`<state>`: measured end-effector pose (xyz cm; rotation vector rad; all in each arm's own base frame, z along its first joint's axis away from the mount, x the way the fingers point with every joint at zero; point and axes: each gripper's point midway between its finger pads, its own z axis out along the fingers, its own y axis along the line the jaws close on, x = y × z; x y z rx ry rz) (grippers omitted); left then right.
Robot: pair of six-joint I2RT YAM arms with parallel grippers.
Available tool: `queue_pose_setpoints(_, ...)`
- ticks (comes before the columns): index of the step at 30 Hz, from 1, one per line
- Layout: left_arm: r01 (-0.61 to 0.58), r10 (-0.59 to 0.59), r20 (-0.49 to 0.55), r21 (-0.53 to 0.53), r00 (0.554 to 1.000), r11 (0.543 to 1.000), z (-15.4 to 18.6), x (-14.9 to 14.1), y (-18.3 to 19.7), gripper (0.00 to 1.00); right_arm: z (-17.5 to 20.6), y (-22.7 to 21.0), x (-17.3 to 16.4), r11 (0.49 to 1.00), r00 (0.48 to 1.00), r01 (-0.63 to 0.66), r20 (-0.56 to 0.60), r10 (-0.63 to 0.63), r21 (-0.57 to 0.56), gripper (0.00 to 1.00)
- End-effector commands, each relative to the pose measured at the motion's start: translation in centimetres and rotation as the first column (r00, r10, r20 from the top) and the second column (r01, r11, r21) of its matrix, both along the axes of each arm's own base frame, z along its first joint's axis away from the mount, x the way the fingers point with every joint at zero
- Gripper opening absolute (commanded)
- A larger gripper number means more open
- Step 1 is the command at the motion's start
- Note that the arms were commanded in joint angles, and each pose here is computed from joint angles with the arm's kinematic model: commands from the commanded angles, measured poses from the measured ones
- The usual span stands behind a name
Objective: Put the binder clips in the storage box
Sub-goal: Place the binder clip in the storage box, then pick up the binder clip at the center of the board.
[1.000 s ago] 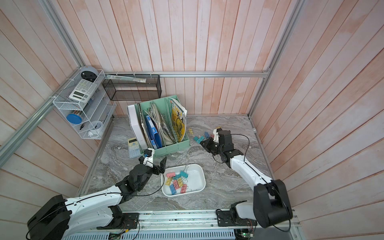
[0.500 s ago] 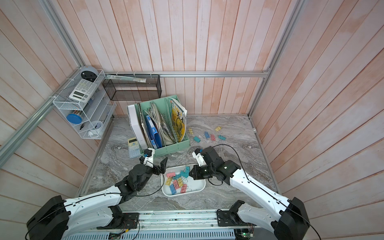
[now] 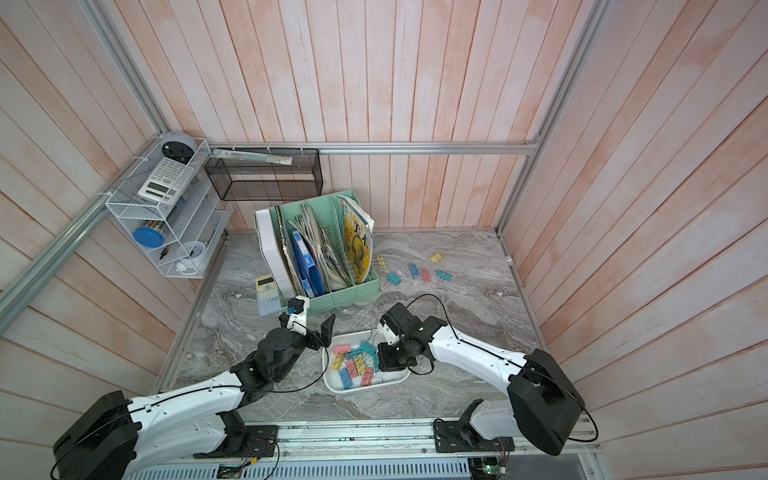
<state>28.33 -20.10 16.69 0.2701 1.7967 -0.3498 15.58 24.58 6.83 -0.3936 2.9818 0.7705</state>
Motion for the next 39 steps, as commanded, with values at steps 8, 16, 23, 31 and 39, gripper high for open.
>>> queue_pose_setpoints(8, 0.012, -0.012, 0.014, -0.024, 1.0, 1.0, 0.8, -0.1, -0.3, 1.0, 2.7, -1.0, 2.4, 0.999, 0.982, 0.048, 0.184, -0.044, -0.018, 0.36)
queue_pose_setpoints(16, 0.005, -0.004, 0.017, -0.015, 1.0, 1.0, 0.8, 0.0, -0.2, 1.0, 13.2, -6.2, 10.3, 0.913, 0.652, 0.376, 0.654, -0.384, 0.161, 0.51)
queue_pose_setpoints(23, -0.008, 0.008, 0.021, 0.001, 1.0, 1.0, 0.6, 0.2, -0.1, 1.0, 16.0, -10.3, 16.3, 0.871, 0.534, 0.482, 0.756, -0.378, 0.094, 0.58)
queue_pose_setpoints(31, -0.014, 0.013, 0.021, 0.019, 1.0, 1.0, 0.5, 0.3, 0.0, 1.0, 10.8, -12.1, 22.9, 0.794, 0.783, 0.48, 0.591, -0.196, -0.373, 0.55)
queue_pose_setpoints(39, -0.025, 0.024, 0.029, 0.03, 0.999, 0.999, 0.6, 0.4, 0.3, 1.0, 6.8, -12.5, 28.8, 0.676, 0.822, 0.455, 0.566, -0.067, -0.58, 0.55)
